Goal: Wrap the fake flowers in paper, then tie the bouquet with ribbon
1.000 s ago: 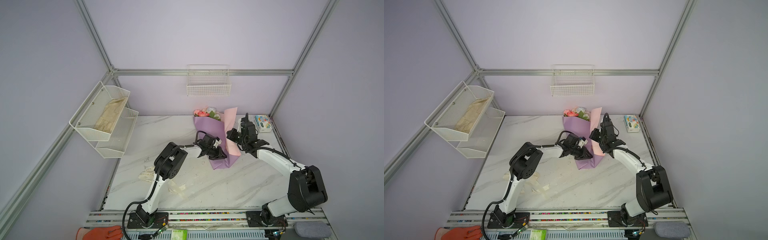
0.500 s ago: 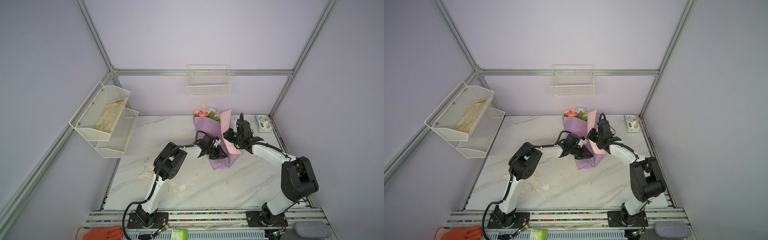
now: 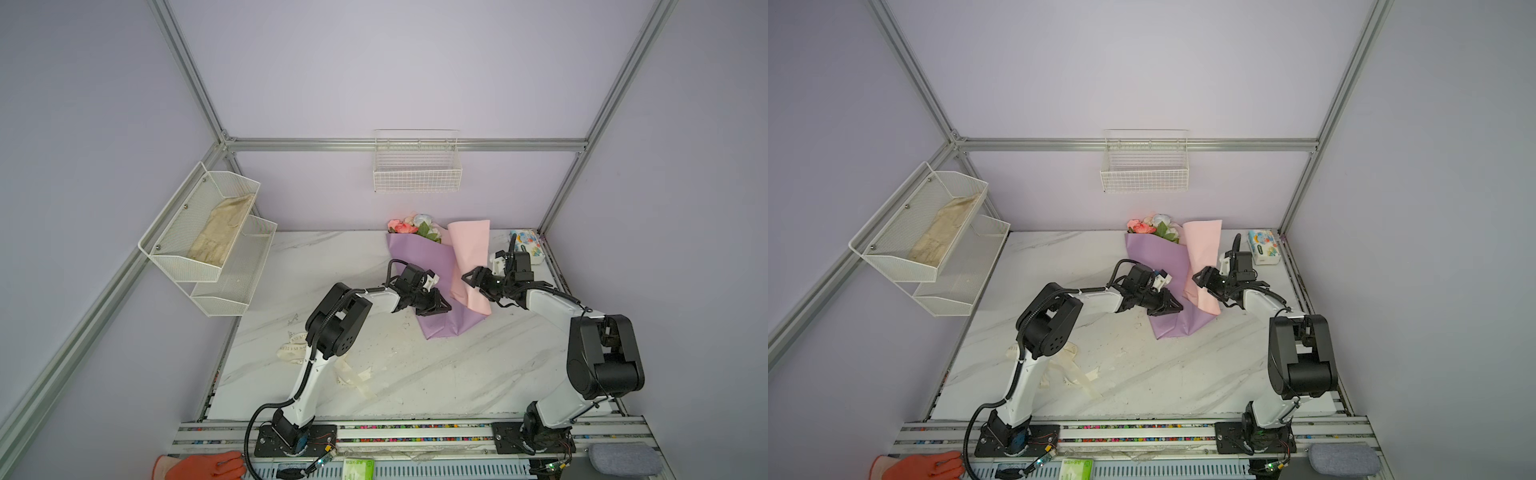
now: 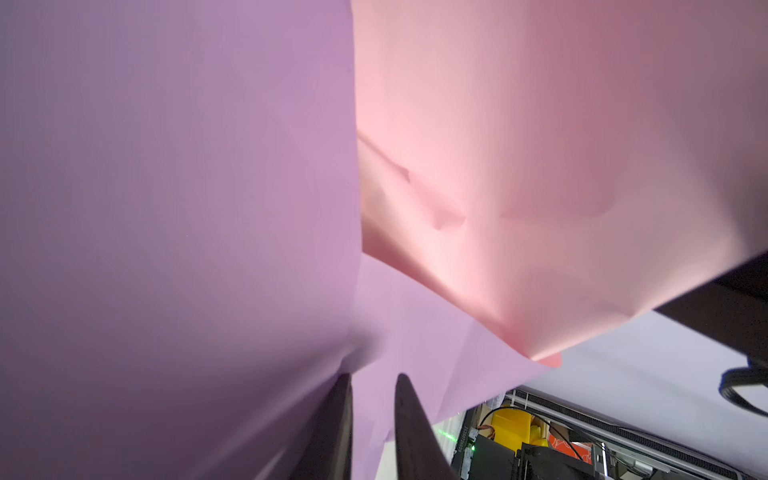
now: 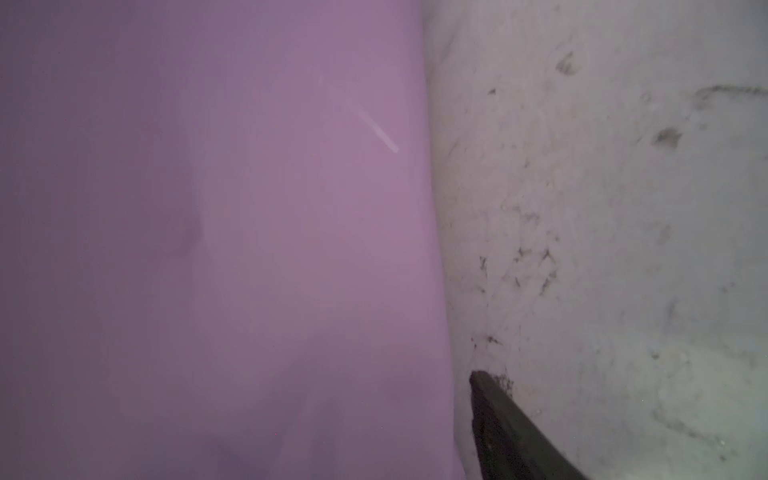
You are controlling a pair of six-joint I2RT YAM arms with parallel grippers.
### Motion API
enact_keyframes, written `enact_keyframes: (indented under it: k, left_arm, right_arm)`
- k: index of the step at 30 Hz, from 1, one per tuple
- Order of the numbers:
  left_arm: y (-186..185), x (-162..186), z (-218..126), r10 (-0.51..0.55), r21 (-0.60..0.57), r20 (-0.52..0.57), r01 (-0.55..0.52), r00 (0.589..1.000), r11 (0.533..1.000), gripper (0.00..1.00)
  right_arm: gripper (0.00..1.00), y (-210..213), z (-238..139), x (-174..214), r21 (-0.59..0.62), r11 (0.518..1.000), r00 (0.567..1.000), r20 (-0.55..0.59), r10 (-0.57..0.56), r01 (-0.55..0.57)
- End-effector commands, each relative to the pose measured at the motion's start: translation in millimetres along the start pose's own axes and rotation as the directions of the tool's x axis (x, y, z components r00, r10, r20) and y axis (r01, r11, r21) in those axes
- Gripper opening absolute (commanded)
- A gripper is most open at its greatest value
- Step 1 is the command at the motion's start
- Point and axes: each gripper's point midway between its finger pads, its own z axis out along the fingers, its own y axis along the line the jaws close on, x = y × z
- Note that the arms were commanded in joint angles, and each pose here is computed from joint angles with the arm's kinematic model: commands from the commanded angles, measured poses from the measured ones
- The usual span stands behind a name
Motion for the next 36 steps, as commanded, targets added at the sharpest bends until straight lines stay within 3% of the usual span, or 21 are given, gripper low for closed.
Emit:
enact_keyframes:
  k: [1, 12, 15, 17, 20, 24, 30, 36]
  left_arm:
    - [-5.1, 5.9, 5.4, 0.003, 0.021, -0.026, -0.002, 1.000, 1.000, 0.19]
    - [-1.2, 9.8, 7.2, 0.006, 0.002, -0.035, -0.006, 0.999, 1.000, 0.18]
    - [-1.8, 9.4, 7.1, 0.006, 0.002, -0.035, -0.006, 0.999, 1.000, 0.18]
    - [-3.1, 10.3, 8.6, 0.010, 0.004, -0.037, -0.010, 0.999, 1.000, 0.18]
    - [-4.3, 11.3, 10.0, 0.011, 0.002, -0.042, -0.011, 0.999, 1.000, 0.17]
    - [-3.5, 11.5, 10.6, 0.009, -0.014, -0.038, -0.010, 0.999, 1.000, 0.17]
    - [-15.1, 5.2, -3.4, 0.029, -0.022, 0.001, -0.029, 1.000, 0.999, 0.17]
    - [-27.7, -4.2, -34.4, 0.026, -0.012, 0.082, -0.025, 0.996, 1.000, 0.17]
  right_arm:
    - [0.68, 10.0, -16.0, 12.0, -0.028, 0.999, 1.000, 0.003, -0.027, 0.027]
    - [0.65, 0.4, -44.3, 37.8, 0.017, 1.000, 1.000, 0.018, -0.019, 0.019]
    - [0.55, -7.3, -51.1, 37.3, 0.073, 0.997, 0.999, 0.041, -0.028, 0.025]
    - [0.35, -10.3, -52.5, 32.1, 0.099, 0.995, 0.998, 0.063, -0.022, 0.016]
    - [0.21, -2.9, -48.3, 23.8, 0.101, 0.995, 0.997, 0.080, -0.018, 0.010]
    - [0.19, 19.1, -43.5, 13.7, 0.171, 0.983, 0.989, 0.119, -0.084, 0.063]
    - [0.12, 49.3, -21.4, 21.3, 0.347, 0.923, 0.972, 0.102, -0.212, 0.165]
    - [0.11, 82.3, -0.7, 37.2, 0.428, 0.855, 0.936, 0.056, -0.348, 0.293]
